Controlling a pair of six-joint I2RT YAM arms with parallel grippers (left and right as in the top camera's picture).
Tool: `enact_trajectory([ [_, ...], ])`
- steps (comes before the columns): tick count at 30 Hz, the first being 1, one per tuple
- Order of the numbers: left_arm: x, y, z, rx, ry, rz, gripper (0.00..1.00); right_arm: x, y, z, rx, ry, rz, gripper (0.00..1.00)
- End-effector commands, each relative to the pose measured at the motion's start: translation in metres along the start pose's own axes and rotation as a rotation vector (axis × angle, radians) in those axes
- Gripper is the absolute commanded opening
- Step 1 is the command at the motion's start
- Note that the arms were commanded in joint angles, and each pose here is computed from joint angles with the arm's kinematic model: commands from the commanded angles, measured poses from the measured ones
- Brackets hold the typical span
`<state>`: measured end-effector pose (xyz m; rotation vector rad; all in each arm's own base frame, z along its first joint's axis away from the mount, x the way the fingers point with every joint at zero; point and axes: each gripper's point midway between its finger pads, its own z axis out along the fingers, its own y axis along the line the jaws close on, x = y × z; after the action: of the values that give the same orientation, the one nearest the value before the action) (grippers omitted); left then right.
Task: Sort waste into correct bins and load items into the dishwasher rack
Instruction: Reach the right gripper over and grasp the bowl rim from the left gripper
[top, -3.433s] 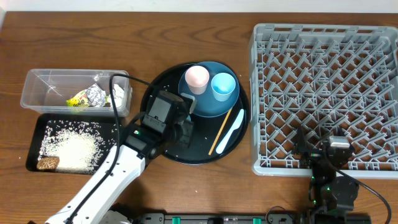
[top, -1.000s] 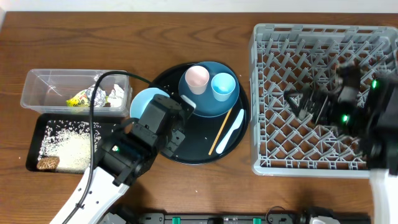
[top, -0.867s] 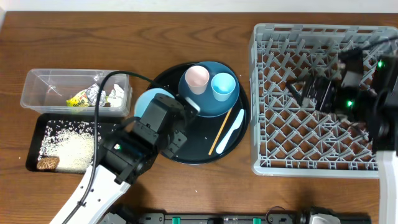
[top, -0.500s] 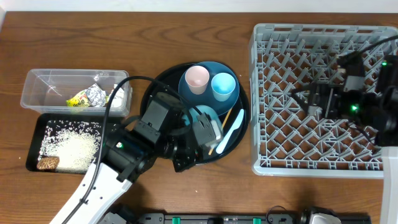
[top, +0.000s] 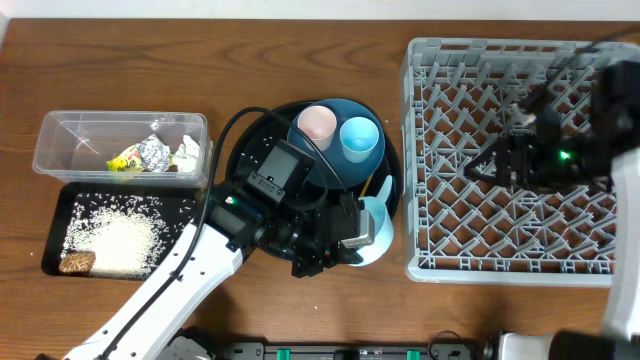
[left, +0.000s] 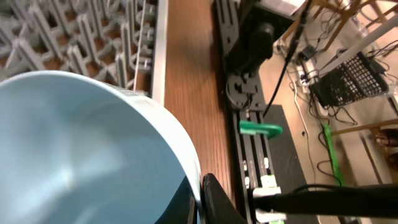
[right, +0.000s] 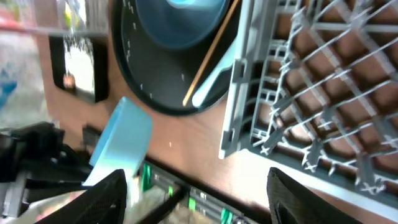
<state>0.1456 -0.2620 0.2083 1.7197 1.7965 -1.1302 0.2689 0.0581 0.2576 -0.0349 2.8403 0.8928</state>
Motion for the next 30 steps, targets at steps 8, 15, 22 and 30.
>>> enact_trajectory([
  [8, -0.011, -0.002, -0.004, -0.004, -0.032, 0.074, 0.06, 0.007, 0.021, 0.050, -0.013, 0.223, -0.145, 0.62],
  [15, -0.002, 0.011, 0.000, -0.097, 0.049, 0.014, 0.06, -0.004, 0.026, 0.072, 0.118, 0.201, -0.168, 0.56],
  [22, 0.000, 0.004, 0.026, -0.178, 0.175, 0.095, 0.06, -0.011, 0.040, 0.091, 0.220, 0.170, -0.267, 0.57],
  [30, 0.010, 0.006, 0.033, -0.272, 0.282, 0.120, 0.06, -0.003, 0.055, 0.101, 0.200, 0.204, -0.379, 0.54],
])
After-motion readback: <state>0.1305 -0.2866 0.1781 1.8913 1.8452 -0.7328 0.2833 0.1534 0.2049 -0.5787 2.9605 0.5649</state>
